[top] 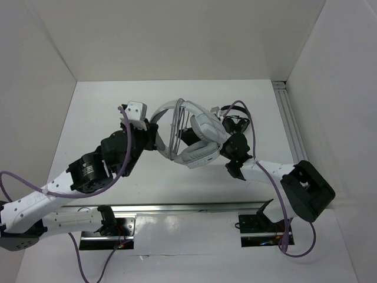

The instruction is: Wrap the headphones

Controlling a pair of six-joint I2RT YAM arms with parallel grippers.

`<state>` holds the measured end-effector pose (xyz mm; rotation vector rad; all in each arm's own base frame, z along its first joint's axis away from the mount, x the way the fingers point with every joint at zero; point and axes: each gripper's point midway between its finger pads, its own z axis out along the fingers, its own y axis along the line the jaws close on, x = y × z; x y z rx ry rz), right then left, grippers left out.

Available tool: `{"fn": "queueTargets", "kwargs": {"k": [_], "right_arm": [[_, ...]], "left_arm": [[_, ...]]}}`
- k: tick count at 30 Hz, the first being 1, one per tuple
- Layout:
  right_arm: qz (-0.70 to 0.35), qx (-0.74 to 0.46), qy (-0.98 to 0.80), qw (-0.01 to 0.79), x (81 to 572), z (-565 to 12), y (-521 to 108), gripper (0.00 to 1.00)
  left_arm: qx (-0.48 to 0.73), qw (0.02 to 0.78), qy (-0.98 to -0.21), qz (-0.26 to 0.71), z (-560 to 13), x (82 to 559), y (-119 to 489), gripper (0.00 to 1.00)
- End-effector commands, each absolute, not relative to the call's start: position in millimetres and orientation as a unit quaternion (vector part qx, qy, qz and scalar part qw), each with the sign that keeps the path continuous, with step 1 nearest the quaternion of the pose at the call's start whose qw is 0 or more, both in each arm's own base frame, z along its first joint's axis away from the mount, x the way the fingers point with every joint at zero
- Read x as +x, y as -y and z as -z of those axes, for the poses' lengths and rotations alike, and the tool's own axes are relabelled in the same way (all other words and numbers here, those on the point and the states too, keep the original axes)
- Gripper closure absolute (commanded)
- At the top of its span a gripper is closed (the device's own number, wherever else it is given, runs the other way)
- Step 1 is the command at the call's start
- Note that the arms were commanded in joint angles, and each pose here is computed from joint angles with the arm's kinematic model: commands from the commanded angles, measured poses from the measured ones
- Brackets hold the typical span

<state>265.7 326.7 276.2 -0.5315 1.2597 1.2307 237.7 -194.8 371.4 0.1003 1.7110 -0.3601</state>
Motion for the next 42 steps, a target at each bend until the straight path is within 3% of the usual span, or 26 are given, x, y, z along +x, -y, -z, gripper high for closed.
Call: {"fn": "queueTargets", "kwargs": {"k": [1,11,20,21,25,42], "right_arm": [[-0.557,-0.227,-0.512,0.613,251,-286,-327,1.0],[-0.628,-0.216,-0.532,0.525,213,-254,-336,0.98],[-0.65,-0.205,-0.553,0.479,207,-226,-340,0.8],[-0.657,-0.205,-0.551,0.473,203,-224,-340,0.73],[-0.665,-0.199,-0.54,0.476,202,-219,-335,0.64],[-0.65,-0.22,-0.543,0.485,214,-223,-332,0.38]], "left_arm": [[-0.077,0.67,-0.714,0.19,-411,250,186,1.0],[-0.138,0.617,-0.751,0.191,-353,284,204,1.0],[-0.163,0.584,-0.77,0.199,-297,302,193,1.0],[-0.162,0.588,-0.768,0.198,-298,304,188,1.0],[-0.125,0.603,-0.757,0.216,-307,301,190,1.0],[-0.077,0.651,-0.729,0.198,-352,289,161,1.0]]}}
